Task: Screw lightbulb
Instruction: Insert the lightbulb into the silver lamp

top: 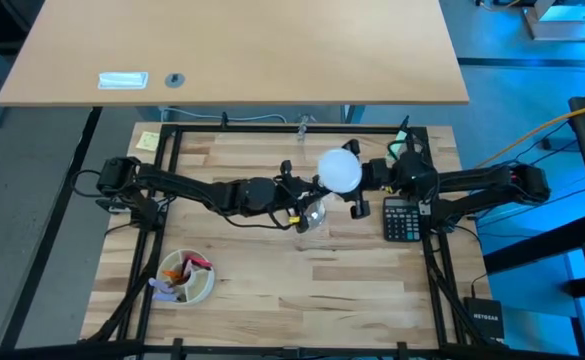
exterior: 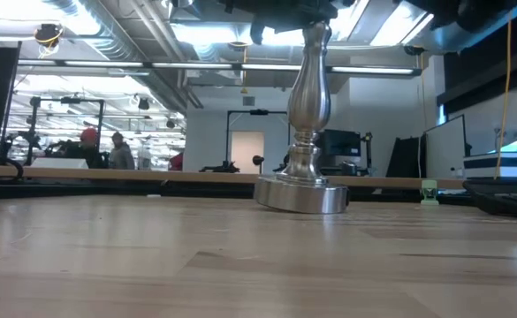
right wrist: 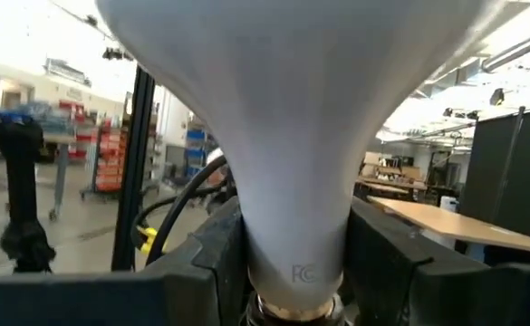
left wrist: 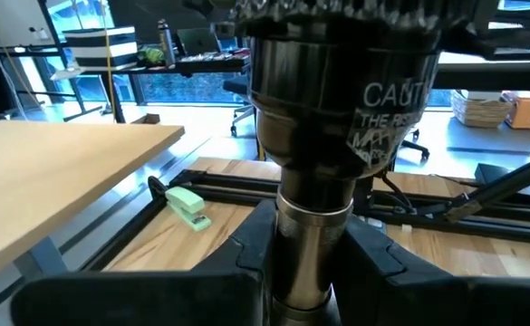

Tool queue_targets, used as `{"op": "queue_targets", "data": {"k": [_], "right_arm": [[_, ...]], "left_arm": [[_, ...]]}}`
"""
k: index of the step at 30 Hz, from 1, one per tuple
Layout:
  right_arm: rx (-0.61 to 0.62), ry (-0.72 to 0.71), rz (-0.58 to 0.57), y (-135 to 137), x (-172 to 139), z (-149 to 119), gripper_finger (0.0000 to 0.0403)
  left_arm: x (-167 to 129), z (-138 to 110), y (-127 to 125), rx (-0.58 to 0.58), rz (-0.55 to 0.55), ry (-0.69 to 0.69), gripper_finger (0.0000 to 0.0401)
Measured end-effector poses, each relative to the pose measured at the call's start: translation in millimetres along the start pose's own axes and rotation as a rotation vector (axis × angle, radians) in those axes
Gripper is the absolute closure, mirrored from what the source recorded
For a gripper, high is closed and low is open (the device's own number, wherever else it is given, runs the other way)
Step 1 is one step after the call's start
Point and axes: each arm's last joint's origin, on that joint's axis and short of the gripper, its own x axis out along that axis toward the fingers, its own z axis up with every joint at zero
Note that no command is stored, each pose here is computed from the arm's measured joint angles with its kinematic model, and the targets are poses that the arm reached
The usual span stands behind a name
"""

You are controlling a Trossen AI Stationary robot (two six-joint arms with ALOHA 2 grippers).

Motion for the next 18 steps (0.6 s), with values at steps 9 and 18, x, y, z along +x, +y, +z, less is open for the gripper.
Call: {"op": "queue_targets", "data": {"k": [9, 18], "right_arm": [[0.049, 0.045, -0.007, -4, 7, -3, 0.0251], [0.062, 0.148, -0.002, -7, 17, 3, 0.0251]], "left_arm": [[1, -1, 4, 0.0, 0.009, 0.011, 0.0341], [1, -1, 4, -0.001, 0.01, 0.014, 0.034]]}}
